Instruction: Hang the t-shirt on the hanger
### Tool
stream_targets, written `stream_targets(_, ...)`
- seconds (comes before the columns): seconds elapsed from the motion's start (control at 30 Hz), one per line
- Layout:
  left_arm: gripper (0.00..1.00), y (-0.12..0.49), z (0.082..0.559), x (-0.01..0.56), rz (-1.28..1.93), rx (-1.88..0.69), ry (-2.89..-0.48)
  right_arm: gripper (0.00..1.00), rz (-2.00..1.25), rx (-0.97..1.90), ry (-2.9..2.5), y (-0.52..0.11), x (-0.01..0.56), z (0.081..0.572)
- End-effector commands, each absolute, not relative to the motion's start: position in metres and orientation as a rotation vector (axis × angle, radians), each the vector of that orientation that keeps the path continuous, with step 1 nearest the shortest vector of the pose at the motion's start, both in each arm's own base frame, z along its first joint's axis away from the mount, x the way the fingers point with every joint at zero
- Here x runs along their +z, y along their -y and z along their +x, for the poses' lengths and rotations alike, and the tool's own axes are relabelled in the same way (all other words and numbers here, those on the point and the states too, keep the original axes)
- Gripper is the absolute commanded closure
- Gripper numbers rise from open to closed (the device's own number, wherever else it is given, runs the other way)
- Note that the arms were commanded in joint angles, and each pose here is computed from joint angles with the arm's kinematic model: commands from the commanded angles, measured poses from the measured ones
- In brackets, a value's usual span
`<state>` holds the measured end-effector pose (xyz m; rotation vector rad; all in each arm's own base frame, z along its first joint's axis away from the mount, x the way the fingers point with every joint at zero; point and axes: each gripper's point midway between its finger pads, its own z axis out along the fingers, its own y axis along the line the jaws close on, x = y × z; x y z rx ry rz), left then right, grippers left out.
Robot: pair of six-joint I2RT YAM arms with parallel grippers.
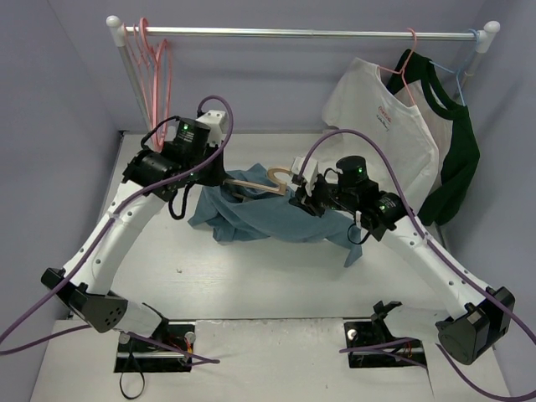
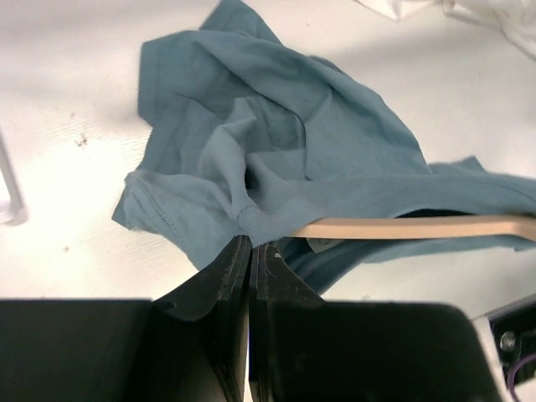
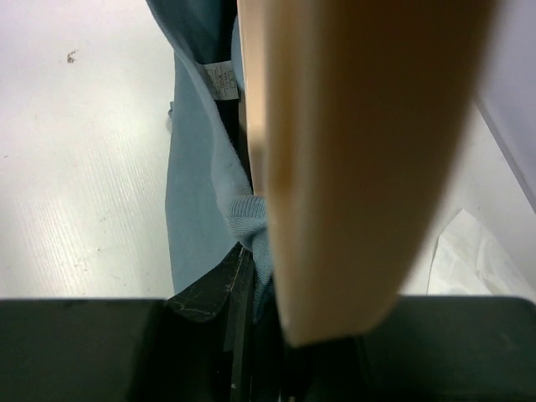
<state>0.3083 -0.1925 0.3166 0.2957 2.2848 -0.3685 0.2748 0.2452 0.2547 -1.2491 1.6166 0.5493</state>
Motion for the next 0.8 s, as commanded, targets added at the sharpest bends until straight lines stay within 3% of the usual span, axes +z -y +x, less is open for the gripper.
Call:
stream_targets(0.0,1.00,0.187,0.323,0.358,0.140,-0.385,-2.126,1.00,-1.178,0.529,-1.500,-0.249,0.290,0.284)
stream_targets(0.77,1.00,0.281,0.338,0.356,-0.063,-0.633,-1.995,1.00,-1.091,0.592,-1.345,-0.262,0.306,0.281)
